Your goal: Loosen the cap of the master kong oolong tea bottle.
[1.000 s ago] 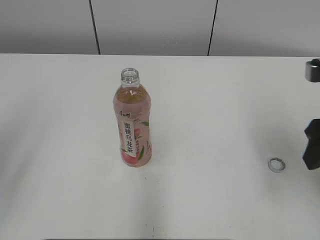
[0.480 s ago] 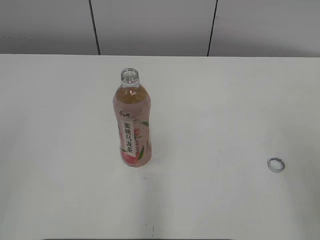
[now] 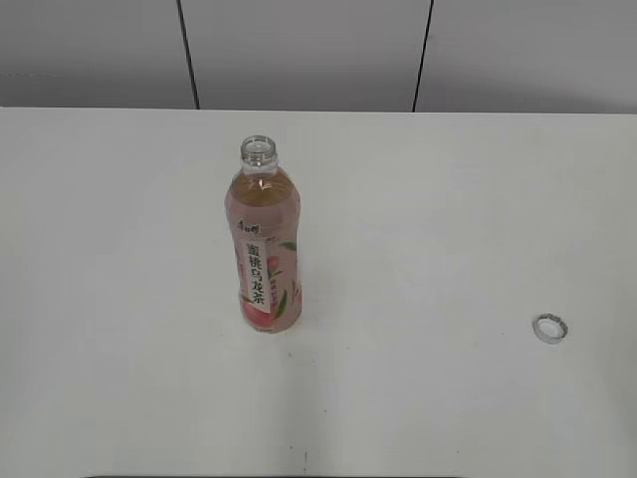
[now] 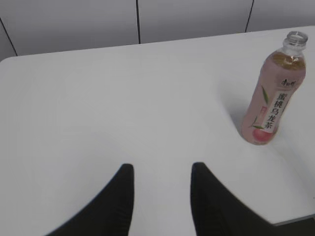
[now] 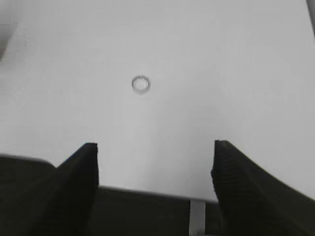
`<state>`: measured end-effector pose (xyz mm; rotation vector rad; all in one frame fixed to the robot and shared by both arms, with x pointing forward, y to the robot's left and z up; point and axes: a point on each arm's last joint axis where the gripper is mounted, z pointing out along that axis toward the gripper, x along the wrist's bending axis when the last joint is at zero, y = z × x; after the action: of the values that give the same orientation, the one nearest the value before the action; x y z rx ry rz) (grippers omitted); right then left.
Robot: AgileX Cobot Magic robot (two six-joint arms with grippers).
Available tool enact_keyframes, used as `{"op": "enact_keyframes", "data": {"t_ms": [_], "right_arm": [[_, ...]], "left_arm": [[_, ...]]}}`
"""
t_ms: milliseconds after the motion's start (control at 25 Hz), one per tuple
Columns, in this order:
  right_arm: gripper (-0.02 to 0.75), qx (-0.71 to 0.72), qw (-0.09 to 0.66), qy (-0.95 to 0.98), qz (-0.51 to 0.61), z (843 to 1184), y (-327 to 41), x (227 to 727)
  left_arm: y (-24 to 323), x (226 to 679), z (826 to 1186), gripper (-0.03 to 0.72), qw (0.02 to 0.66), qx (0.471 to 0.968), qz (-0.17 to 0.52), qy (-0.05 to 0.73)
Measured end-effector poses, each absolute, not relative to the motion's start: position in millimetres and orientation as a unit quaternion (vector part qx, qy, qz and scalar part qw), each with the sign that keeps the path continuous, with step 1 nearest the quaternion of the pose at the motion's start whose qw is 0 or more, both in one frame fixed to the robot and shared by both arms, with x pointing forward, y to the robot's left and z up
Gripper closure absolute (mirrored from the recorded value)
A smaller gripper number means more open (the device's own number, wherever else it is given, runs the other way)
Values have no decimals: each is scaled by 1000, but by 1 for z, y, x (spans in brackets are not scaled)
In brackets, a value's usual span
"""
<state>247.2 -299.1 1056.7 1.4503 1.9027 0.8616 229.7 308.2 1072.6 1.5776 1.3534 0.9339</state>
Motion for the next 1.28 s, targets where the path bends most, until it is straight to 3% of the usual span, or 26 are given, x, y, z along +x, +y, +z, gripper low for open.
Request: {"op": "enact_keyframes", "data": {"t_ms": [200,760,840,1040,1280], "right_arm": [[192,523,341,687,372,1052,-303,232],[192,520,346,684,376,1052,-303,230],[192,520,346,684,376,1052,-303,230],[192,520,346,684,376,1052,-303,230],[192,520,346,684,377,1052,-303,230]], "left_arm": [[308,227,1072,449,421,629,377,534],[307,228,1072,443,416,641,382,520],[307,228,1072,405,416,641,382,520],[307,227,1072,210,417,641,381,520],[307,227,1072,173,417,641,381,520]]}}
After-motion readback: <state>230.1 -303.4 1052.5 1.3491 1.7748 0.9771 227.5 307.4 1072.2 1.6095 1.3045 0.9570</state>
